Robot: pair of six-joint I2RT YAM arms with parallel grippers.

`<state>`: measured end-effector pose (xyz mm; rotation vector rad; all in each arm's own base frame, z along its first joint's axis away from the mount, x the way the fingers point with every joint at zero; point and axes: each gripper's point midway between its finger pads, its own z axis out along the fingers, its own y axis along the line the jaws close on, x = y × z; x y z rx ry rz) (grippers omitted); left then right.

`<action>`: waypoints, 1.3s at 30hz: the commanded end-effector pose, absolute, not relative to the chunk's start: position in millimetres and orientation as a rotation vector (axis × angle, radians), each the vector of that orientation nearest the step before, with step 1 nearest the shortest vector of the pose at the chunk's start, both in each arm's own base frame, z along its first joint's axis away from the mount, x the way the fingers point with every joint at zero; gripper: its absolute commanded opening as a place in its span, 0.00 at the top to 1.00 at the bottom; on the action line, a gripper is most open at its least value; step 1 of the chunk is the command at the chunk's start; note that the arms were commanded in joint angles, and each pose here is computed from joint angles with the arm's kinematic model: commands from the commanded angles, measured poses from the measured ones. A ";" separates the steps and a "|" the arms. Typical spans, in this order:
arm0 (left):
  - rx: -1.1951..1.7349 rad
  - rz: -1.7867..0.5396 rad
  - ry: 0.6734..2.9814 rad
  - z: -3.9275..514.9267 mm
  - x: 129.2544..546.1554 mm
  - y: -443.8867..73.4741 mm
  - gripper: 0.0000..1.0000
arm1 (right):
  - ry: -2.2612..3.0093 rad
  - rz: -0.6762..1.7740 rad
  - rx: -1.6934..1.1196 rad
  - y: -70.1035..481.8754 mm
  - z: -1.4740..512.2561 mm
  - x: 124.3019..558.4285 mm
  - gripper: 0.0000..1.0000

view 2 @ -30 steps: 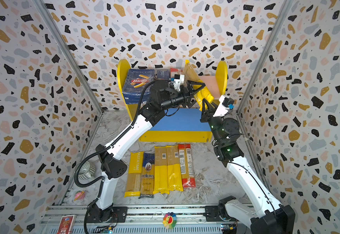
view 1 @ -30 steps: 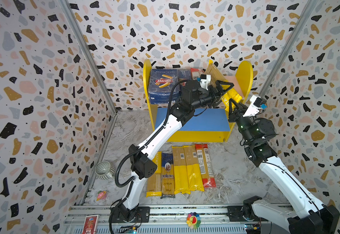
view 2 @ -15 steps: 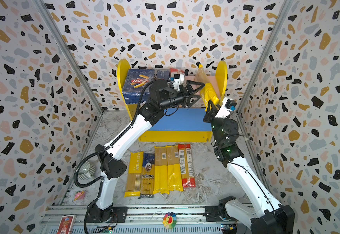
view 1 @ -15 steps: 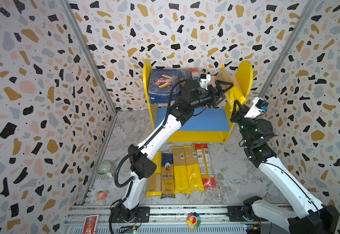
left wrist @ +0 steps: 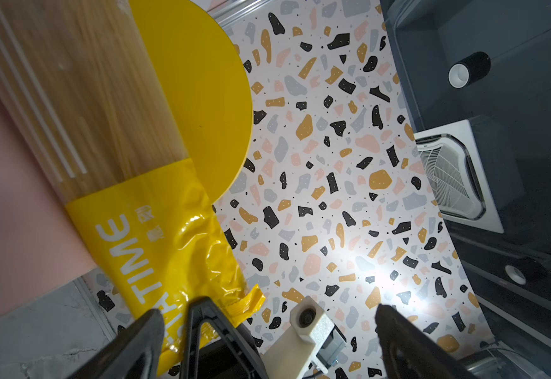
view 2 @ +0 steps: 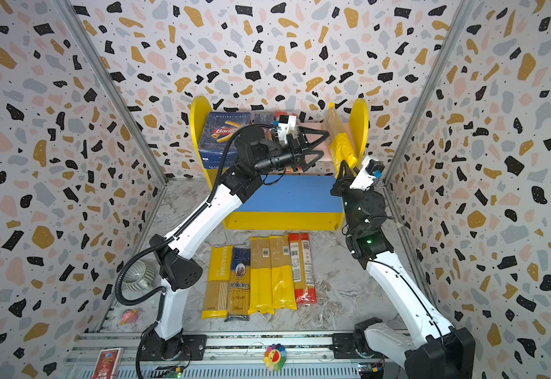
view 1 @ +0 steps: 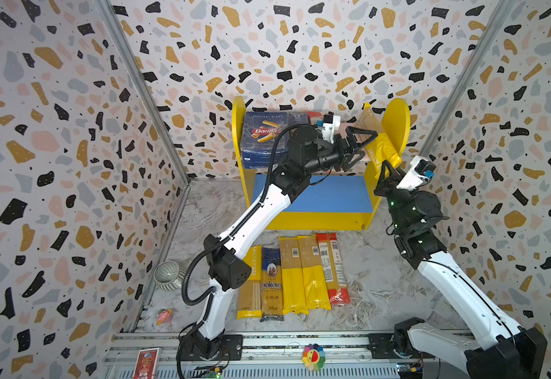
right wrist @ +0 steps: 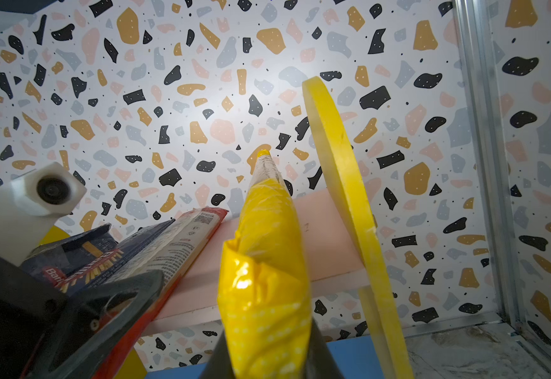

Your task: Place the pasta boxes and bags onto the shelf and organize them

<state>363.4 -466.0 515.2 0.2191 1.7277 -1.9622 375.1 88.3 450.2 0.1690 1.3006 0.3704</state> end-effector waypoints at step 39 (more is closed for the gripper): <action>0.187 -1.120 2.002 394.4 243.1 -274.1 0.00 | 1.529 0.506 0.131 95.8 408.1 291.8 0.23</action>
